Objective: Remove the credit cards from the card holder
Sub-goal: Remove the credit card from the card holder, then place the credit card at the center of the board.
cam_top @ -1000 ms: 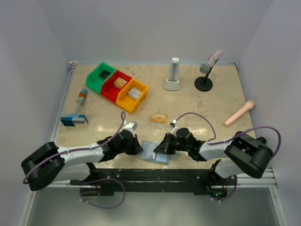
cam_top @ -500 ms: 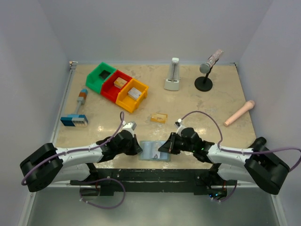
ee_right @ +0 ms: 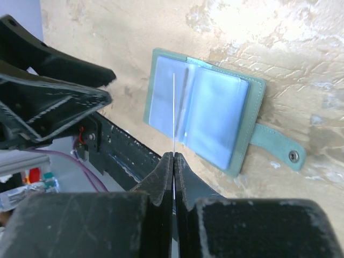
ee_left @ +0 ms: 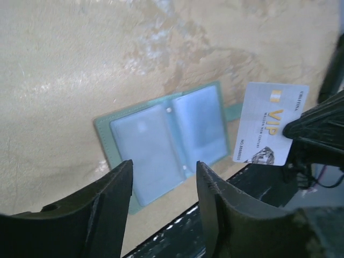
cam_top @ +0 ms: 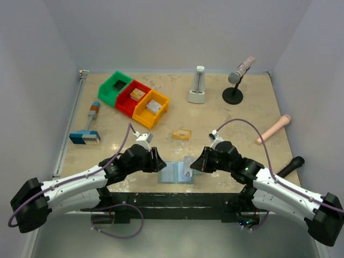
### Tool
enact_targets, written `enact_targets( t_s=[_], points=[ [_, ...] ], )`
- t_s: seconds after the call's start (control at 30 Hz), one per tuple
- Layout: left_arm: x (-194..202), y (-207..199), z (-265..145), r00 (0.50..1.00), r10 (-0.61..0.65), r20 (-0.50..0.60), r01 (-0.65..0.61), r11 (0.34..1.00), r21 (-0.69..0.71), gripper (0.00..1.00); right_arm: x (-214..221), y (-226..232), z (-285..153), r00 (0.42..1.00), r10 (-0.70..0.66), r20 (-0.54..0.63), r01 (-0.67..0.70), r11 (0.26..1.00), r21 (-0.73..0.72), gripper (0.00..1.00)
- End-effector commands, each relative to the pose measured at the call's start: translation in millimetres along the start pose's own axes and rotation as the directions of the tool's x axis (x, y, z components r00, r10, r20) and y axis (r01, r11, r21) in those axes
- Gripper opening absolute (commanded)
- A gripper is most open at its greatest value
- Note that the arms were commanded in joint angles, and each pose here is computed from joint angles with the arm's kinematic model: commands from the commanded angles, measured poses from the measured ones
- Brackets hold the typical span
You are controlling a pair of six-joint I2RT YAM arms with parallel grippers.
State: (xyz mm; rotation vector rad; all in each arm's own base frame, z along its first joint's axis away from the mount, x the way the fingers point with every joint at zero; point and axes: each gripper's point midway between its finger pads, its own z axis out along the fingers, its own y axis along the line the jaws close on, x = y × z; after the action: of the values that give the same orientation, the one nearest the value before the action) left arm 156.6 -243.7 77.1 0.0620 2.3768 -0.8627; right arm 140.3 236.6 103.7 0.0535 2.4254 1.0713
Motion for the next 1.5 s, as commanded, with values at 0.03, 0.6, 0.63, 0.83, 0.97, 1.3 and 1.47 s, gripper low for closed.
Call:
enact_targets(
  t_s=[0.03,0.6,0.63,0.83,0.97,1.3,1.47],
  points=[
    [-49,-34,-39,0.983,0.031,0.180,-0.051,0.993,0.106,0.65,-17,32,-40,0.984,-0.176,0.031,0.177,0.982,-0.066,0.00],
    [-16,-164,-168,0.856,0.428,0.288,-0.471,0.421,0.775,0.72,47,140,-112,0.785,-0.587,-0.199,0.369,0.701,-0.611,0.00],
    [-14,-166,-169,0.855,0.438,0.279,-0.466,0.409,0.785,0.72,48,143,-113,0.777,-0.597,-0.201,0.373,0.693,-0.616,0.00],
    [-1,-162,-159,0.863,0.475,0.174,-0.399,0.427,0.812,0.67,51,155,-114,0.746,-0.630,-0.214,0.388,0.673,-0.630,0.00],
    [3,-162,-155,0.865,0.482,0.139,-0.373,0.433,0.820,0.65,52,162,-114,0.737,-0.641,-0.213,0.392,0.663,-0.637,0.00],
    [9,-166,-159,0.859,0.494,0.133,-0.350,0.379,0.856,0.05,51,171,-110,0.720,-0.660,-0.214,0.406,0.651,-0.641,0.00],
    [7,-165,-161,0.865,0.480,0.147,-0.360,0.391,0.847,0.00,44,166,-106,0.741,-0.644,-0.191,0.439,0.679,-0.588,0.34]
  ],
)
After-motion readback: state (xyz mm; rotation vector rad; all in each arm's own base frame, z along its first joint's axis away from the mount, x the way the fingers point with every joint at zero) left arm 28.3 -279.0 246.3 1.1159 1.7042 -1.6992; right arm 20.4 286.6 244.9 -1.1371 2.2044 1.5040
